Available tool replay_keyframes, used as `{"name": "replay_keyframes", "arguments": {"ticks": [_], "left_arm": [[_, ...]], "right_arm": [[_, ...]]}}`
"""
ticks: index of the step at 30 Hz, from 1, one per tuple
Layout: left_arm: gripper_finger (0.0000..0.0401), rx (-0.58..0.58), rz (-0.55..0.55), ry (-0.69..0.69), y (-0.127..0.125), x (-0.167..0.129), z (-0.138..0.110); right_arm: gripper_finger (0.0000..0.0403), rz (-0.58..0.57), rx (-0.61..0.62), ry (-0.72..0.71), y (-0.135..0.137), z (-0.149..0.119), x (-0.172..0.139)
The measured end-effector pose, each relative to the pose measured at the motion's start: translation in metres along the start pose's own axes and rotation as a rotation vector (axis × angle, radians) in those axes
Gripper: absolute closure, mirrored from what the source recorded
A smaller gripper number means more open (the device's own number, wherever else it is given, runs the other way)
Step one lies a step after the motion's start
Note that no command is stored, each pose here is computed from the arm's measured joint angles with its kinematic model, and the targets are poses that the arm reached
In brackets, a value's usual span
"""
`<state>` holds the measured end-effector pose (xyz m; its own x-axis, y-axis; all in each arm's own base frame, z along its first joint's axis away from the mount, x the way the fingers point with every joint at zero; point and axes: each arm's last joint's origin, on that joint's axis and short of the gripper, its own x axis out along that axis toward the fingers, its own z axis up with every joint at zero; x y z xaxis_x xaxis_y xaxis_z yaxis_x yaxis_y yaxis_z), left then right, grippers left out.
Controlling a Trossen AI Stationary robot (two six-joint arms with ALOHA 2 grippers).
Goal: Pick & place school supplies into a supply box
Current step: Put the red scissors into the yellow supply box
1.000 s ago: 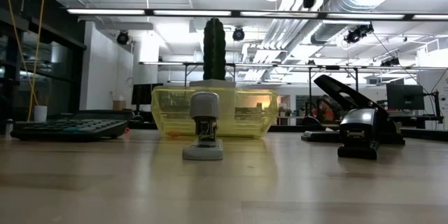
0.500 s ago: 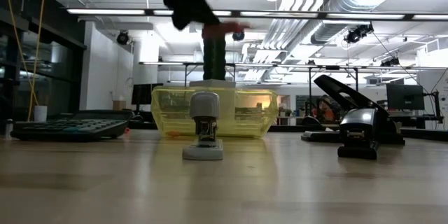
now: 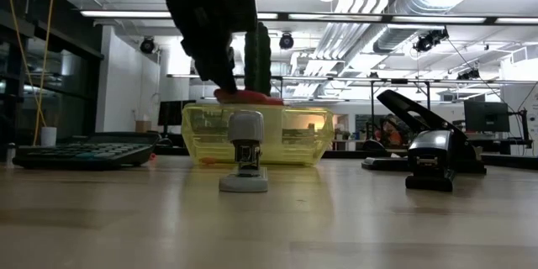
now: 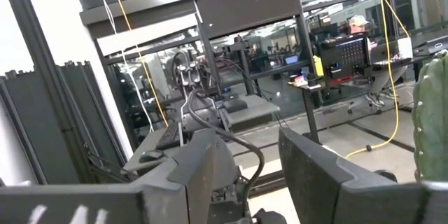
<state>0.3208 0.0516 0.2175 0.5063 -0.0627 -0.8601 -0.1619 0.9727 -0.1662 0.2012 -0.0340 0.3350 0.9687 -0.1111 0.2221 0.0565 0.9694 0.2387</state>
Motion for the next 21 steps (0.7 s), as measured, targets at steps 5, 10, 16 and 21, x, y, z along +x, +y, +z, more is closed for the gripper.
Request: {"name": "replay_keyframes", "arguments": {"ticks": [5, 10, 16, 21], "left_arm": [[0.0397, -0.003, -0.007, 0.039, -0.0009, 0.0002, -0.0037], [0.0397, -0.010, -0.042, 0.069, -0.0014, 0.0000, -0.0065], [0.0397, -0.011, -0.045, 0.070, -0.0016, 0.0000, -0.0065], [0.0397, -0.022, -0.061, 0.079, -0.0020, -0.0001, -0.0074]], "right_arm": [[0.0252, -0.003, 0.001, 0.010, -0.0003, -0.0011, 0.0001], [0.0252, -0.005, 0.001, 0.018, -0.0005, -0.0018, 0.0001], [0.0252, -0.009, -0.006, 0.033, -0.0009, -0.0033, 0.0000], [0.0252, -0.010, -0.006, 0.034, -0.0010, -0.0034, 0.0000]]}}
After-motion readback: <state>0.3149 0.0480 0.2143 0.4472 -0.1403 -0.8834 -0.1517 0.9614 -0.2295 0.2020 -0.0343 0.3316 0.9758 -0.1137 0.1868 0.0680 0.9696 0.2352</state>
